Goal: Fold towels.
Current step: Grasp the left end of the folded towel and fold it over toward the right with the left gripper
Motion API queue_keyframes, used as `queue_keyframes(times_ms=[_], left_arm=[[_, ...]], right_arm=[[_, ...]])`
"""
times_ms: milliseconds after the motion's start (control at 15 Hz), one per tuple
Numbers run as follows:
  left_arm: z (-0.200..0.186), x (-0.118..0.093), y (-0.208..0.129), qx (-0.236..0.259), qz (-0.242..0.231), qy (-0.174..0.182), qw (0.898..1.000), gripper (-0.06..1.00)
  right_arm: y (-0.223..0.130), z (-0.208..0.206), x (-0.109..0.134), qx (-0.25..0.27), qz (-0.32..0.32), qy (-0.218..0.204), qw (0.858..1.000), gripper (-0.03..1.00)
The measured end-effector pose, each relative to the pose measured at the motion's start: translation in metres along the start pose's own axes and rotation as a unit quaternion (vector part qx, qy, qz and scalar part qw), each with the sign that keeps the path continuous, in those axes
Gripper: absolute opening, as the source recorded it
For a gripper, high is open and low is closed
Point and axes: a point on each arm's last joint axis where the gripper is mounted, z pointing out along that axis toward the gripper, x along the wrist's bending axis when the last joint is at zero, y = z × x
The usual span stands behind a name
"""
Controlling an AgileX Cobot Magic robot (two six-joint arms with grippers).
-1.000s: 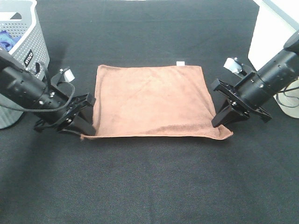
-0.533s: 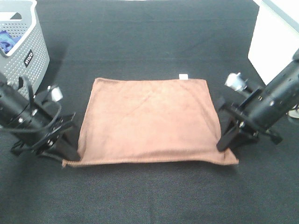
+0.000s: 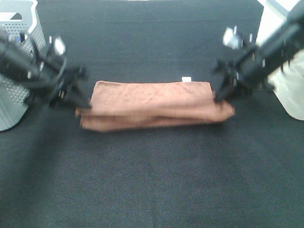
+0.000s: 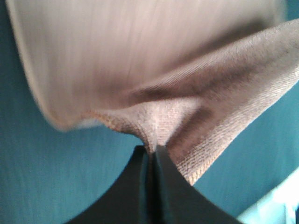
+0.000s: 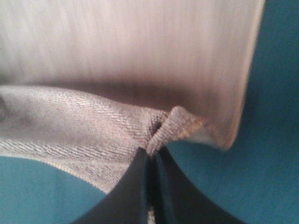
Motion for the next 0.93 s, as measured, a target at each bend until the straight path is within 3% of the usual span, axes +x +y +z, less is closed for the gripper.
queue_keyframes(times_ms=[200, 400, 733, 933], left_arm=[[-0.013, -0.012, 0.047, -0.092, 0.037, 0.014, 0.995, 0.0], [0.004, -0.006, 0.081, -0.126, 0.055, 0.031, 0.99, 0.0], [0.044, 0.016, 0.108, -0.117, 0.083, 0.057, 0.988, 0.0], [0.068, 0.03, 0.103, -0.078, 0.076, 0.058, 0.992, 0.0]], right_arm=[[0.062, -0.022, 0.014, -0.085, -0.034, -0.006, 0.996, 0.0], [0.093, -0.003, 0.004, -0.096, -0.041, -0.02, 0.994, 0.0], [0.108, 0.047, -0.024, -0.073, -0.028, -0.046, 0.996, 0.0], [0.106, 0.076, -0.04, -0.068, -0.021, -0.06, 0.996, 0.0]])
